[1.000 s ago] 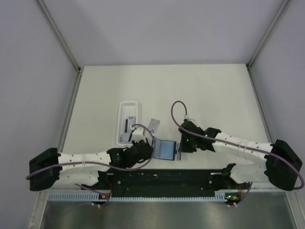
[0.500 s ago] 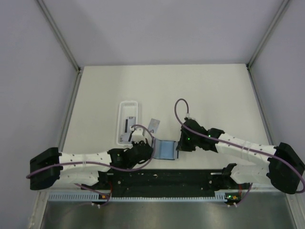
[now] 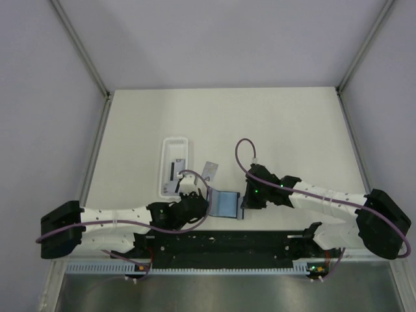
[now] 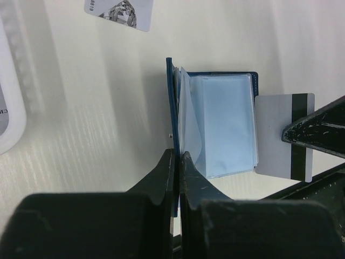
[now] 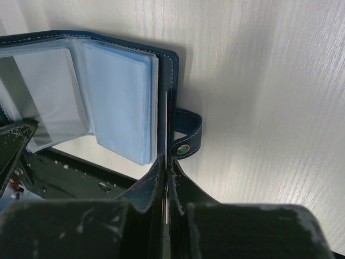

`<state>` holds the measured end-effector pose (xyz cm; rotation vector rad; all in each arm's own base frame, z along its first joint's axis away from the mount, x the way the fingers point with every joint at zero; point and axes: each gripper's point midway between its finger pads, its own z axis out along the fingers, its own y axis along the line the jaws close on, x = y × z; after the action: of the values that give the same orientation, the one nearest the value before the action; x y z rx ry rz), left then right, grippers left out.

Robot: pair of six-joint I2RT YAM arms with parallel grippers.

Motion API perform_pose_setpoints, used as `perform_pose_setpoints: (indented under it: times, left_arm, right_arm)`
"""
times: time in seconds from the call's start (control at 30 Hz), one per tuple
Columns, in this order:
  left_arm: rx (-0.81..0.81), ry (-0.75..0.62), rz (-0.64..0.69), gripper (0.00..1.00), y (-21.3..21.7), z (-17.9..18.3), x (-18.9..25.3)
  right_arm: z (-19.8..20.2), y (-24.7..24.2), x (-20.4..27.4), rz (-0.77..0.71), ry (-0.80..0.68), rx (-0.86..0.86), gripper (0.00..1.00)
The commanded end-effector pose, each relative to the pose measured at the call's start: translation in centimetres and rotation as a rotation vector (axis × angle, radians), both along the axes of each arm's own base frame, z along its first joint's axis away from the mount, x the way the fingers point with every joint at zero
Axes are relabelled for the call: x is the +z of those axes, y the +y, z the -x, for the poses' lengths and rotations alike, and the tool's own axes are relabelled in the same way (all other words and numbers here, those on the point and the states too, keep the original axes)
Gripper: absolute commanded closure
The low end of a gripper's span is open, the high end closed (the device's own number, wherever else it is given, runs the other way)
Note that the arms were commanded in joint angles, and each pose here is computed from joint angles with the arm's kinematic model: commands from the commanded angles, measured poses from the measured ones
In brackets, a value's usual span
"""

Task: Put the credit cards into the card holder
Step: Turn over the card slot in the card holder.

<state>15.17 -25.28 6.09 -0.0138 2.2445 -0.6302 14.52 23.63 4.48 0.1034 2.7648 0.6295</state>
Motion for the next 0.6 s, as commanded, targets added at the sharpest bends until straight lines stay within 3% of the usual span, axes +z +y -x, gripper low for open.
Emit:
perform_pose_setpoints:
  times: [0.0, 0.23, 0.3, 0.43, 0.57]
  left_arm:
    - [0.032, -0.015, -0.003, 0.88, 0.2, -0.4, 0.5]
    - [0.089, -0.049, -0.035, 0.47, 2.1, -1.0, 1.9]
    - [0.102, -0.081, -0.031, 0.40, 2.5, -1.3, 3.4]
    - [0.100, -0.170, 0.008, 0.35, 2.7, -2.1, 7.7]
    - [0.005, -0.265, 0.071, 0.37, 1.3, -2.2, 12.3]
  right_arm:
    - [-0.6, 0.0, -0.3, -0.009, -0.012, -0.014, 1.00]
    - [-0.4, -0.3, -0.7, 0.000, -0.004, -0.015, 1.00]
    - [-0.4, -0.3, -0.8, 0.001, -0.003, -0.015, 1.00]
    - [-0.5, -0.3, -0.7, -0.003, -0.008, -0.017, 1.00]
    - [-0.5, -0.4, -0.6, -0.007, -0.010, -0.019, 1.00]
